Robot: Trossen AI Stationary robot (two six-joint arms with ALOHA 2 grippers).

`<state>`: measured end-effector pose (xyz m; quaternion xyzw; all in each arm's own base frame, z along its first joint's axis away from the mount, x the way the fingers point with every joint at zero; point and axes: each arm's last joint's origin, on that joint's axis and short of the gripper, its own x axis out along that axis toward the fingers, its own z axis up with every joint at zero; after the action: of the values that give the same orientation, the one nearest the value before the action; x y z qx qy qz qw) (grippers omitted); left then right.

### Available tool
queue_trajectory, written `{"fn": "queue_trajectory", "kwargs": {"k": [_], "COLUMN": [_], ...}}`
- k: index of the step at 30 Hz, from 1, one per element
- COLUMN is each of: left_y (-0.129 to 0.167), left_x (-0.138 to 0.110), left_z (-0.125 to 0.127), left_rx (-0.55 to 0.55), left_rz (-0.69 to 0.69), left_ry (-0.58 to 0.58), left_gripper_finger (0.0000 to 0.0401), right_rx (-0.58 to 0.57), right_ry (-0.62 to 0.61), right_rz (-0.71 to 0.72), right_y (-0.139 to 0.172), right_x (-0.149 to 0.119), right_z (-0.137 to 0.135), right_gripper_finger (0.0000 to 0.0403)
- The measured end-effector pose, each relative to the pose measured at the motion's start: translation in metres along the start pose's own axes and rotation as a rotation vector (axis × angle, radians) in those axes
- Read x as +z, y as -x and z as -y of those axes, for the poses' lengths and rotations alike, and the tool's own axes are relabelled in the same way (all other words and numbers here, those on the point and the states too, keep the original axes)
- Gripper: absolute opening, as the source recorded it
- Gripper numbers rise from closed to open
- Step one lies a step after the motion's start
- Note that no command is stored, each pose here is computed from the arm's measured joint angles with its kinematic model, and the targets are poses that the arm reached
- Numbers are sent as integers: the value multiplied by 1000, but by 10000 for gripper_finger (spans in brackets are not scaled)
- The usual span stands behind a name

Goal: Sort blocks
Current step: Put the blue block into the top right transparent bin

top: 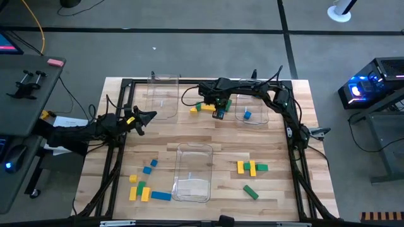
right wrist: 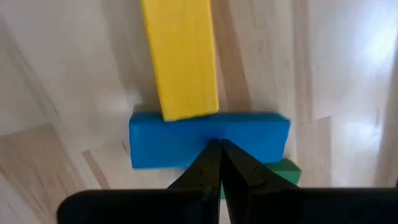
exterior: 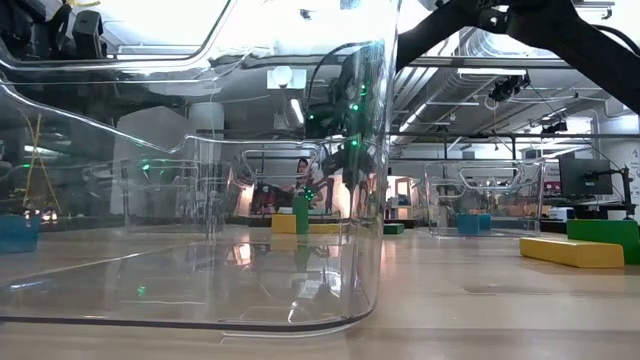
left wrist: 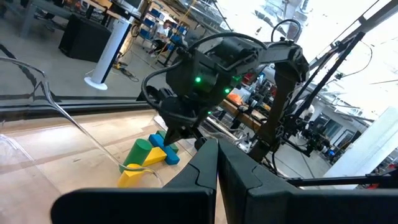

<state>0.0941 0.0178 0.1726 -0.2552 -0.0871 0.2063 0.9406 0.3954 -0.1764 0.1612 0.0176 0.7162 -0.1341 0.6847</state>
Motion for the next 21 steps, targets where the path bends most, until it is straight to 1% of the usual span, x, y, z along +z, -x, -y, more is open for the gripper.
{"fn": "queue_trajectory", "kwargs": {"k": [4,9,14,21], "left_y": [0,0,0,0], "left_x": [0,0,0,0], "left_z": [0,0,0,0], "left_rx": [0,0,0,0], "left_rz": [0,0,0,0], "left_ry": [0,0,0,0], "left_gripper_finger": [0,0,0,0], "right_rx": [37,71,77,170], "right_ry": [55,162,250,298], "right_rz": [5,28,40,49], "right_y": [2,8,14,20], "right_x": [2,7,9,6], "right_z": [-13,-46,-80,-119], "right_gripper_finger": [0,0,0,0]}}
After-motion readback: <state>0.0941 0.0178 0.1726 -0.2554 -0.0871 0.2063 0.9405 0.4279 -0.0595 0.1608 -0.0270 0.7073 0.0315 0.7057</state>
